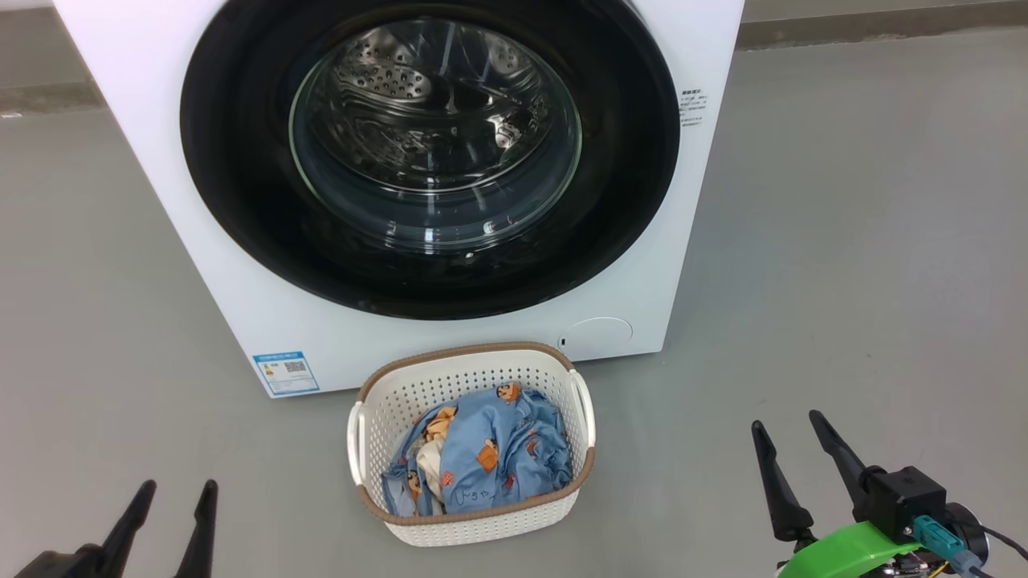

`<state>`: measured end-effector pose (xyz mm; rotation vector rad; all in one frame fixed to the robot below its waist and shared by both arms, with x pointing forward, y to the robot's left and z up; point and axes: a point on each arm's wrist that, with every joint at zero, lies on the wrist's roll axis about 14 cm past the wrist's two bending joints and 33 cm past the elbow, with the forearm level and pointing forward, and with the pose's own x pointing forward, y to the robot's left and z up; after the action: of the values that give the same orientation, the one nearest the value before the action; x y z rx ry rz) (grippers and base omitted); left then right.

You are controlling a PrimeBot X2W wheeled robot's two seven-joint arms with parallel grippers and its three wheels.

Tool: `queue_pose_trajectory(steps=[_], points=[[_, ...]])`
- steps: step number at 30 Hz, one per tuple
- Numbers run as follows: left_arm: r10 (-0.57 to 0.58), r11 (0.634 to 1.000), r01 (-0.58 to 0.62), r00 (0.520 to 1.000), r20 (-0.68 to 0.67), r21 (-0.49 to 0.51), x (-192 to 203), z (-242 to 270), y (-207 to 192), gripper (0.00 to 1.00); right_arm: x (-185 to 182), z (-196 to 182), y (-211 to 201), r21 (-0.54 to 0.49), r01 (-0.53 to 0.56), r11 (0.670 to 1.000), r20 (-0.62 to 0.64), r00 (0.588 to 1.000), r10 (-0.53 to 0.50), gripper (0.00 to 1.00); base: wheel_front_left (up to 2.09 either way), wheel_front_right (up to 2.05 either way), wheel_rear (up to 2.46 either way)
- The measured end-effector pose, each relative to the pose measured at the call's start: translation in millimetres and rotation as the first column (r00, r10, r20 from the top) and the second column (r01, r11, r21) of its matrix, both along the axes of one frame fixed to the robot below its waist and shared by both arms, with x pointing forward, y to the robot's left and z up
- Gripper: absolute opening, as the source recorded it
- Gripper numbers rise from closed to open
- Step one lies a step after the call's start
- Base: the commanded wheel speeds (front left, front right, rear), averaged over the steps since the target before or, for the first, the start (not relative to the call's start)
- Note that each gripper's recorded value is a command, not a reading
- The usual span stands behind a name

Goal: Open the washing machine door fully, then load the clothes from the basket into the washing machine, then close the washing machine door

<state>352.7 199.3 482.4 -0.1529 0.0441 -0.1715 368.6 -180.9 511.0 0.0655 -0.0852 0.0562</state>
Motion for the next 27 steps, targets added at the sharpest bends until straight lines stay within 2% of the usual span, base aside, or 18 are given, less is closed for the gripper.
queue_pose_trajectory(steps=[17, 27], points=[[0.081, 0.997, -0.081, 0.997, -0.009, -0.005, 0, -4, 20, 1.00, 0, -2, -11, 0.002, 0.033, 0.999, -0.007, 0.999, -0.033, 1.00, 0.00, 0.00, 0.00], [0.084, 0.996, -0.084, 0.996, -0.011, 0.009, 0, -5, 22, 1.00, 1, -2, -11, 0.002, 0.032, 0.999, -0.006, 0.999, -0.032, 1.00, 0.02, 0.02, -0.04]])
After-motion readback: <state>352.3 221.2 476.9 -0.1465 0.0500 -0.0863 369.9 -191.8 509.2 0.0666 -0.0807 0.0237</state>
